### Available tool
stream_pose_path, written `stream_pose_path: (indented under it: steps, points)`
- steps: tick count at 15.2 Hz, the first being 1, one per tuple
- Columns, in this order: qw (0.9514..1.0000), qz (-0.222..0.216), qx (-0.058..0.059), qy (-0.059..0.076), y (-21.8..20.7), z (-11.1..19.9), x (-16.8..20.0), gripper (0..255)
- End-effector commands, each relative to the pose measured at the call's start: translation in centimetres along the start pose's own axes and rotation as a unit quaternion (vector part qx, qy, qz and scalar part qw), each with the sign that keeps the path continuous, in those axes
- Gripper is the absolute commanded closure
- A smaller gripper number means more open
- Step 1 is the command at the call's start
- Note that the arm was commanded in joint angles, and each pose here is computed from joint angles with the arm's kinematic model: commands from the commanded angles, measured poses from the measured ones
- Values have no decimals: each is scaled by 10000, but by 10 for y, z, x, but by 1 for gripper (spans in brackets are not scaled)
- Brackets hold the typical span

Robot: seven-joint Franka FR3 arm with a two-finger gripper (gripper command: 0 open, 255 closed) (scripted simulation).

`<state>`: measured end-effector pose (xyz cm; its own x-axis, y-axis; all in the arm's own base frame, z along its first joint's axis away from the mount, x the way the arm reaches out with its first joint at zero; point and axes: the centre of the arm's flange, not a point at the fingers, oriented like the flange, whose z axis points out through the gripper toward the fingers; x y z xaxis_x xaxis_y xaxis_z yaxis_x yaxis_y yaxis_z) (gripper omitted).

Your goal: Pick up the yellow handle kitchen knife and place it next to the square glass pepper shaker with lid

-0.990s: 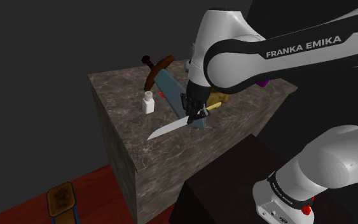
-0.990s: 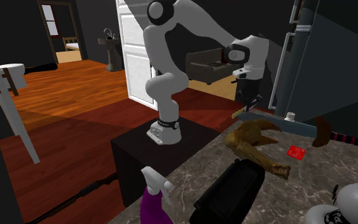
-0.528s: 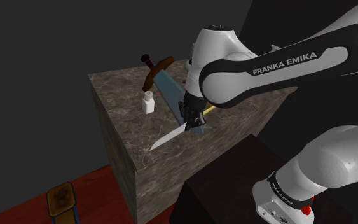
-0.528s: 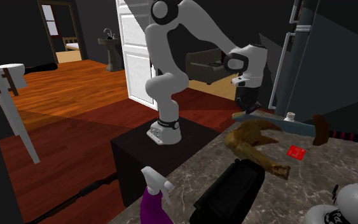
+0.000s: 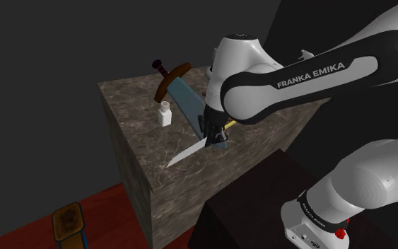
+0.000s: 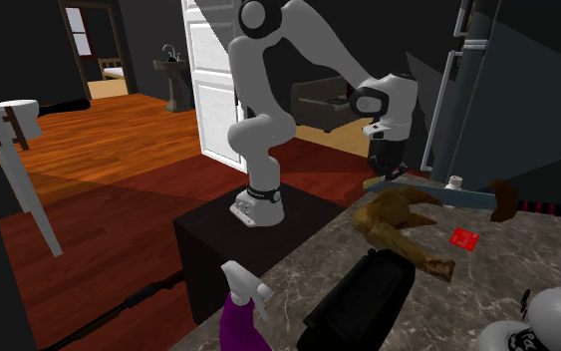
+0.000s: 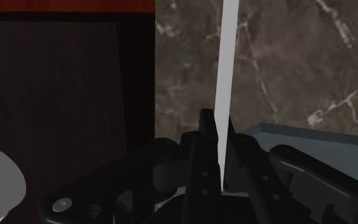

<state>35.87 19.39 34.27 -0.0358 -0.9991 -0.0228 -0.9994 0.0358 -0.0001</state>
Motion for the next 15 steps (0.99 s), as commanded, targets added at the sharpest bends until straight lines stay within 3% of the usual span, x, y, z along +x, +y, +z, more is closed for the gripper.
stream_pose_path:
  steps: [1, 6, 10, 15]
  points:
    - [10000, -2, -10, 3, 0, 1, 0, 0]
    - [10000, -2, -10, 3, 0, 1, 0, 0]
    - [10000, -2, -10, 3, 0, -49, 0, 0]
    - [10000, -2, -10, 3, 0, -49, 0, 0]
